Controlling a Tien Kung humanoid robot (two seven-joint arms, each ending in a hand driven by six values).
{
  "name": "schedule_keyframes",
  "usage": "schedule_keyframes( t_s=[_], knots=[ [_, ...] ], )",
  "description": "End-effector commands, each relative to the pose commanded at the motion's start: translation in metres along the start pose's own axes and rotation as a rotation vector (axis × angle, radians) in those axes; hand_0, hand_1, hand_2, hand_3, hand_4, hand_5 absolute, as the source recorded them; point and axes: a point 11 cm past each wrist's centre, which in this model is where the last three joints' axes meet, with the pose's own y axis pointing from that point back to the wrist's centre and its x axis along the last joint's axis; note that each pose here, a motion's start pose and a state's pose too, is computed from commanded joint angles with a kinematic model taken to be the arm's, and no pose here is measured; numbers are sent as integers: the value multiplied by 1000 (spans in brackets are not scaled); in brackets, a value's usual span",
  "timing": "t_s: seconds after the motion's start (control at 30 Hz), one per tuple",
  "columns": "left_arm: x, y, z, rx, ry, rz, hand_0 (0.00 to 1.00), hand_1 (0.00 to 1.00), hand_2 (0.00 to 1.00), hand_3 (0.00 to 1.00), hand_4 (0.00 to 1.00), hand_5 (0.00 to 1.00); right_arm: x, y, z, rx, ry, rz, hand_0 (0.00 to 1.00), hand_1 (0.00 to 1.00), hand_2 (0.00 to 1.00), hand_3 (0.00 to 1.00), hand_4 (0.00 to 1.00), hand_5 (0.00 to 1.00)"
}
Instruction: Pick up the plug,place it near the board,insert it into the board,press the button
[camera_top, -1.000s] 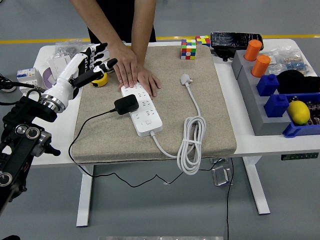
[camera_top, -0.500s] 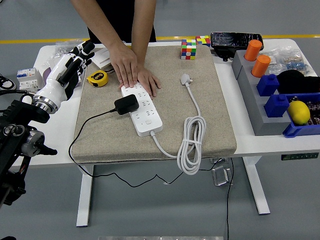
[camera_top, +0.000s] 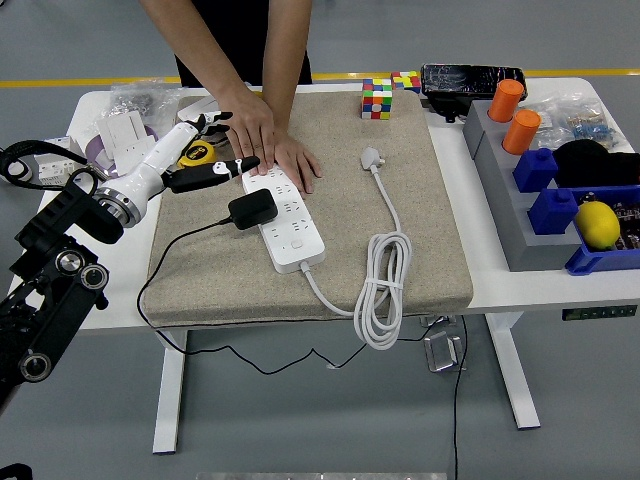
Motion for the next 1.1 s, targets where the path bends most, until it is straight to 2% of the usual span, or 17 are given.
schedule_keyframes(
  t_s=[0.2, 0.4, 0.57, 0.9, 0.93, 1.1],
  knots=[
    [-8, -6, -2, 32, -220, -55, 916, 909, 880, 889, 998, 659, 1, 0, -1, 3, -1, 3, 989, 882, 823, 830, 998, 998],
    [-19, -11, -7, 66, -325, -125, 917, 905, 859, 885, 998, 625, 0, 0, -3, 4, -4, 6, 979, 871, 818, 830, 998, 998],
    [-26, -16, -12, 84, -354, -160, 918, 906, 858, 886, 998, 629, 0, 0, -6, 9, -6, 6, 975, 869, 816, 829, 998, 998],
    [-36, -29, -31, 128, -377, -155, 888, 890, 838, 879, 998, 624, 1, 0, -8, 14, -8, 7, 973, 869, 816, 829, 998, 998],
    [-36, -30, -32, 129, -375, -149, 851, 850, 800, 848, 998, 635, 0, 1, -8, 13, -7, 7, 973, 868, 817, 827, 998, 998],
    [-39, -36, -39, 146, -371, -143, 851, 850, 800, 848, 998, 635, -1, 1, -9, 16, -7, 5, 973, 868, 817, 827, 998, 998]
  ],
)
